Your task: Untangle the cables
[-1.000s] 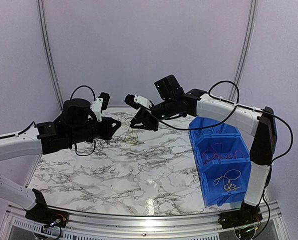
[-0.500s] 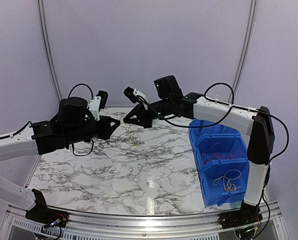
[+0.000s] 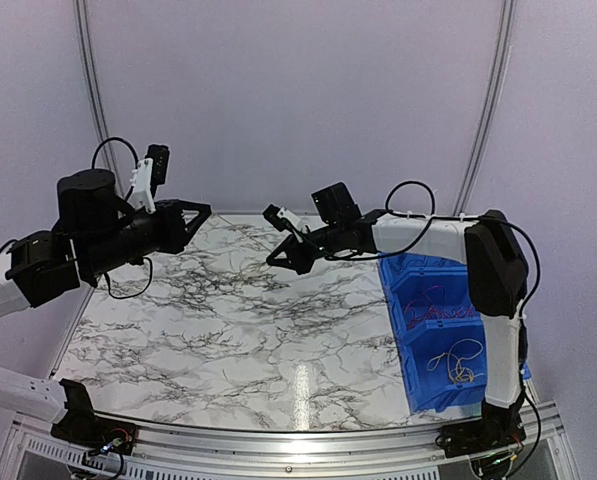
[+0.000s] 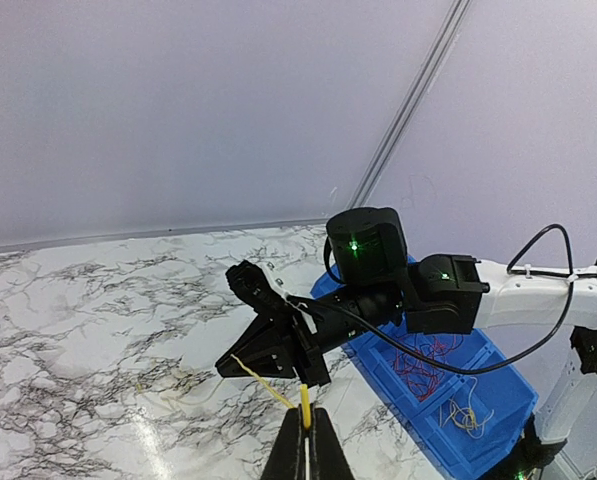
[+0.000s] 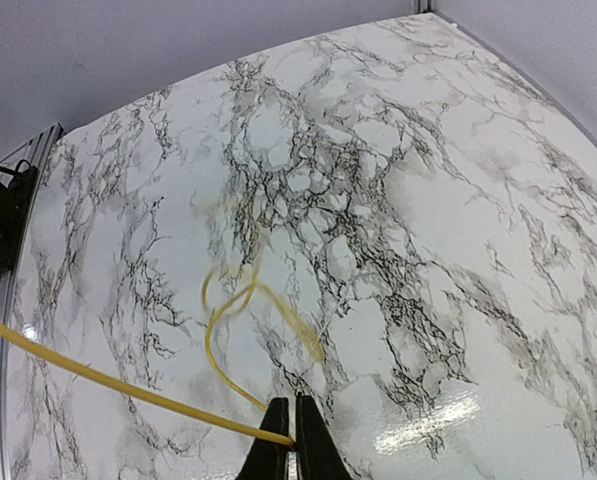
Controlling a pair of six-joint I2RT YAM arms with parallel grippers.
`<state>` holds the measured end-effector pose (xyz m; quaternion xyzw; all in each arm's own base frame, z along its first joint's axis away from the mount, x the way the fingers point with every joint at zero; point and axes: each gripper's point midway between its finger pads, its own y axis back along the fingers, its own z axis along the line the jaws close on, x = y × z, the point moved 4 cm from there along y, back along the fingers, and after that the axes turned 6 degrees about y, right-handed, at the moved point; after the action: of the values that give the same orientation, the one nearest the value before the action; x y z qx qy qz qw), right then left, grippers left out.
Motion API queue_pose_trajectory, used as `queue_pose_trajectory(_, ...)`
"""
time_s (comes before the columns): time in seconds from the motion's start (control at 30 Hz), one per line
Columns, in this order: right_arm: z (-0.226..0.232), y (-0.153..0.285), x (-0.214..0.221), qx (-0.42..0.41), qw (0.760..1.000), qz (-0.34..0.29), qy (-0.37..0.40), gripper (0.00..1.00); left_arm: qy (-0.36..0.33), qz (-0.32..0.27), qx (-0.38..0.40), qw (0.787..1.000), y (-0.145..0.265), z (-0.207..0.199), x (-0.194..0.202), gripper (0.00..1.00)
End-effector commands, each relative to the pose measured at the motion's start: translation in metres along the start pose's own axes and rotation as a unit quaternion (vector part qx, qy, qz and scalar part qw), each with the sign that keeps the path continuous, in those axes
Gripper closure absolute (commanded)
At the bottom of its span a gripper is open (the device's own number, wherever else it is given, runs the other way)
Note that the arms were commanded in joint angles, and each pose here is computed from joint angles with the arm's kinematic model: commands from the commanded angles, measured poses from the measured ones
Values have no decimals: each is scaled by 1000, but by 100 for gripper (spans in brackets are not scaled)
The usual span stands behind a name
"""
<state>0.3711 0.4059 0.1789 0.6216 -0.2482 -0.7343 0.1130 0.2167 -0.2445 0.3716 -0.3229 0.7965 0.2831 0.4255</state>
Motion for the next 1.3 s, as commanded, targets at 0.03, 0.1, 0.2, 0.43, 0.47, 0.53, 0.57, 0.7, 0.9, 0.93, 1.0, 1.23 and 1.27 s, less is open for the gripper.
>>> queue_pose_trajectory(0.03, -20, -12, 29, 39, 998, 42, -3, 99, 10, -73, -1, 997, 36, -5, -43, 100)
queue_pose_trajectory(0.1, -22, -15, 37, 38, 998, 50, -4, 100, 9, -82, -4, 997, 43, -4, -49, 100)
queue_pose_trajectory(0.2, -22, -15, 43, 41, 998, 56, 0, 100, 8, -89, -7, 996, 51, -4, -54, 100)
queue_pose_trajectory(0.43, -31, -19, 62, 65, 994, 88, 9, 100, 7, -116, -1, 993, 69, -8, -74, 100)
queue_pose_trajectory(0.47, -32, -21, 66, 64, 993, 95, 8, 100, 5, -116, -1, 993, 70, -9, -76, 100)
queue_pose_trajectory(0.53, -33, -24, 72, 62, 992, 107, 8, 94, 1, -116, -4, 993, 69, -9, -77, 100)
queue_pose_trajectory(0.57, -34, -25, 74, 63, 991, 114, 8, 91, 1, -115, -6, 993, 68, -9, -76, 100)
queue_pose_trajectory(0.7, -38, -25, 82, 76, 988, 131, 14, 87, -2, -104, -21, 994, 61, -2, -65, 100)
queue_pose_trajectory(0.9, -37, -18, 86, 80, 986, 142, 26, 93, 2, -85, -44, 995, 53, 13, -43, 100)
queue_pose_trajectory(0.93, -33, -15, 82, 72, 988, 136, 30, 93, 3, -82, -47, 996, 51, 15, -39, 100)
queue_pose_trajectory(1.0, -22, -10, 72, 50, 991, 117, 36, 92, 2, -75, -51, 996, 48, 18, -33, 100)
queue_pose_trajectory(1.23, 25, 30, 8, -44, 997, 16, 57, 65, 2, -50, -55, 997, 37, 23, -15, 100)
queue_pose_trajectory(1.27, 33, 39, -3, -57, 996, -1, 63, 61, 3, -47, -56, 997, 35, 23, -12, 100)
